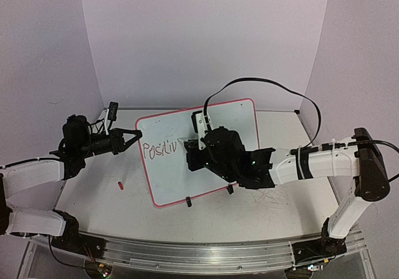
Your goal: Write a sentence on the whiteboard
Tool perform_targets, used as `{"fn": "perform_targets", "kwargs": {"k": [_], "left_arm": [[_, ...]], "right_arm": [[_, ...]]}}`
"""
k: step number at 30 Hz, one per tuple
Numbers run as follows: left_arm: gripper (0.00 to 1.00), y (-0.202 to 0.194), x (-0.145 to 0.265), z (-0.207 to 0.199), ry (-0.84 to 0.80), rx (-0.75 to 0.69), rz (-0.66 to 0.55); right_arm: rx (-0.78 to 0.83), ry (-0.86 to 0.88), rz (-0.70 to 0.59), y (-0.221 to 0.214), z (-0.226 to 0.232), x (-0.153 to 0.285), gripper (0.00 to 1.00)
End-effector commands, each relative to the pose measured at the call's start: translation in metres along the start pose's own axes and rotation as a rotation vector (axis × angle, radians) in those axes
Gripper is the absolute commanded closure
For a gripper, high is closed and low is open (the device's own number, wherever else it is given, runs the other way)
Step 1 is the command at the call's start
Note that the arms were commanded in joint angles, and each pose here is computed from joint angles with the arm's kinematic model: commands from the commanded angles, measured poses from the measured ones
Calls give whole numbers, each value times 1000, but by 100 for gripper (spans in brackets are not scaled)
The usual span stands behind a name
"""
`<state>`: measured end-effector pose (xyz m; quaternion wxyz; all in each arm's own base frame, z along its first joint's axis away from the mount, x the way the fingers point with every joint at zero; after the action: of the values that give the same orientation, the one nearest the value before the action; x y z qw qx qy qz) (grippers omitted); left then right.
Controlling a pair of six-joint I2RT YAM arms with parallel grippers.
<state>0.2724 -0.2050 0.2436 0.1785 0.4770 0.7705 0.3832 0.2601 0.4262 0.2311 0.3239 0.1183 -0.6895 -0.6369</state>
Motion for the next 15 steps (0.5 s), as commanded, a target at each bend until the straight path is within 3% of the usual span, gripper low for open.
{"fn": "perform_targets", "kwargs": {"k": [1,8,15], "left_arm": [[100,11,-1,-13,-42,-77,-25],[100,11,-2,-12,-40,-74,-21],[100,12,-2,-13,-42,-77,-24]], "right_arm": [[-22,-45,-5,9,-3,-4,100],[-40,25,-66,28,3,18,100],[-49,33,-36,13,1,20,100]]}}
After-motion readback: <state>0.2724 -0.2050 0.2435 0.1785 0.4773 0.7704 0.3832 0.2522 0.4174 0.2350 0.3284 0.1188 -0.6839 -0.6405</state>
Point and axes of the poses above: each gripper's point midway between its finger pads, its own x axis back along the fingers, its own z axis along the line the jaws close on, y = z × x, the point moved 2 cm from there along x, back along the fingers, and after that the axes turned 10 degrees about x, right-handed, at the moved point
